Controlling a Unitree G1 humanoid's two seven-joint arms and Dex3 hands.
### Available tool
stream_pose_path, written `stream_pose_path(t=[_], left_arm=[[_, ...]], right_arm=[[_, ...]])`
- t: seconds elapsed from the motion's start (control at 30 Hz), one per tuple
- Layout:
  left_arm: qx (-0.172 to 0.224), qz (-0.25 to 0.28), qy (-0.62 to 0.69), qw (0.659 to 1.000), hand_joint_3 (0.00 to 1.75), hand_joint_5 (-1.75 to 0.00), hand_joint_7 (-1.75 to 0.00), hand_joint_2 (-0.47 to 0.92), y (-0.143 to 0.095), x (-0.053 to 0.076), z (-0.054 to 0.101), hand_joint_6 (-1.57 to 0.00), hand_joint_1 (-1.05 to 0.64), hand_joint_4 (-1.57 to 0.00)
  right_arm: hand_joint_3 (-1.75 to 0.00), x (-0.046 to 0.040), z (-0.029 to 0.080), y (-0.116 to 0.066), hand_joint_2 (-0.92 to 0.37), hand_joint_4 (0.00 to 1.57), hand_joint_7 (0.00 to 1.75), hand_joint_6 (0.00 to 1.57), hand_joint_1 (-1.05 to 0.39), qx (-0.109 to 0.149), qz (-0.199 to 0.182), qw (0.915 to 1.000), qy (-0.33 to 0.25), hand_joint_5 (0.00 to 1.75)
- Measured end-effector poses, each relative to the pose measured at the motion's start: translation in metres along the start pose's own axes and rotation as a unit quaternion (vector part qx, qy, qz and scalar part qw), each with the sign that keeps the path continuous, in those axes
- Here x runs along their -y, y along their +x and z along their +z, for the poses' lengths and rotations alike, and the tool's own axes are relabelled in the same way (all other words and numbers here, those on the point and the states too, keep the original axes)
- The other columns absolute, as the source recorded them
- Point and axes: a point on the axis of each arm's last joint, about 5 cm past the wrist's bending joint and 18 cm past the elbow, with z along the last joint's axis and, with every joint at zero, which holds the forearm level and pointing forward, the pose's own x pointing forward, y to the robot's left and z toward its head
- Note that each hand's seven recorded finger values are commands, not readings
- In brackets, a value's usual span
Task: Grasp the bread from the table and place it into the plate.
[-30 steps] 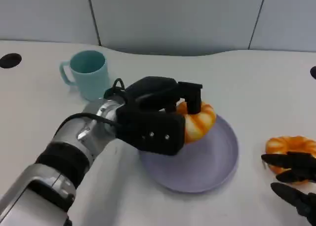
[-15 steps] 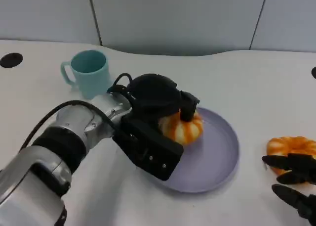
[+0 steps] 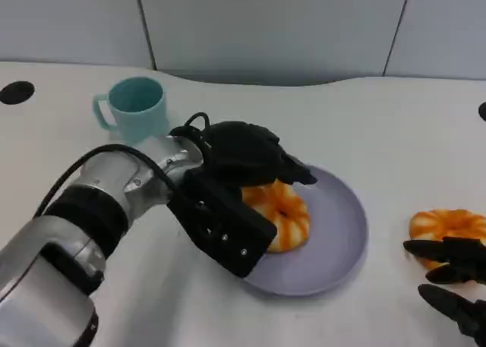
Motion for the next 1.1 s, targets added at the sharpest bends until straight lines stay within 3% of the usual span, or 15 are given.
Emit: stream_pose_path(t=[0.13, 0.27, 0.37, 0.6, 0.77, 0.87, 0.93, 1.03, 1.1], left_arm=[[0.006, 0.014, -0.006, 1.0, 0.0, -0.22, -0.02, 0.82, -0.004, -0.007, -0.002, -0.25, -0.79, -0.03], [0.019, 0.082, -0.04, 0.996, 0.0, -0.24, -0.02, 0.81, -0.021, -0.021, -0.01, -0.28, -0.74, -0.08], [0.022, 0.133, -0.114, 0.984, 0.01, -0.24, -0.02, 0.83, -0.039, -0.02, -0.021, -0.27, -0.73, -0.07], [0.019, 0.18, -0.299, 0.937, 0.0, -0.26, -0.01, 0.85, -0.083, 0.017, -0.04, -0.27, -0.67, -0.01], [-0.015, 0.222, -0.398, 0.89, 0.01, -0.34, -0.03, 0.89, -0.111, 0.051, -0.04, -0.35, -0.59, -0.1], [-0.061, 0.247, -0.434, 0.864, 0.04, -0.63, -0.05, 0.92, -0.125, 0.068, -0.034, -0.46, -0.54, -0.14], [-0.097, 0.269, -0.459, 0.841, 0.04, -0.94, -0.1, 0.92, -0.133, 0.081, -0.028, -0.56, -0.5, -0.2], [-0.153, 0.307, -0.508, 0.79, 0.06, -1.21, -0.22, 0.92, -0.135, 0.101, -0.014, -0.64, -0.53, -0.28], [-0.182, 0.315, -0.542, 0.757, 0.08, -1.39, -0.83, 0.92, -0.134, 0.112, -0.007, -0.55, -0.47, -0.41]], right_arm=[[-0.28, -0.0001, 0.0, 0.0, -0.92, 0.68, 0.01, 0.84, -0.23, 0.002, 0.0, 1.0, 0.0, 0.68], [-0.29, -0.0002, 0.0, 0.0, -0.92, 0.68, 0.01, 0.83, -0.23, 0.002, 0.0, 1.0, 0.0, 0.68], [-0.29, -0.0001, 0.0, 0.0, -0.92, 0.69, 0.01, 0.83, -0.24, 0.001, 0.0, 1.0, 0.0, 0.68], [-0.28, 0.0001, 0.0, 0.001, -0.92, 0.7, 0.01, 0.84, -0.23, 0.002, 0.0, 1.0, 0.001, 0.7], [-0.28, -0.0002, 0.0, 0.0, -0.92, 0.71, 0.01, 0.85, -0.23, 0.0, 0.0, 1.0, 0.002, 0.71], [-0.28, 0.0, 0.0, 0.0, -0.92, 0.7, 0.01, 0.85, -0.23, 0.001, 0.0, 1.0, 0.004, 0.72], [-0.29, 0.0001, 0.0, 0.0, -0.92, 0.7, 0.01, 0.84, -0.23, 0.001, 0.0, 1.0, 0.004, 0.72], [-0.29, 0.0002, 0.0, 0.0, -0.92, 0.7, 0.01, 0.84, -0.23, 0.001, 0.001, 1.0, 0.005, 0.73], [-0.29, 0.0003, 0.0, 0.0, -0.92, 0.68, 0.01, 0.84, -0.24, 0.001, 0.001, 1.0, 0.005, 0.74]])
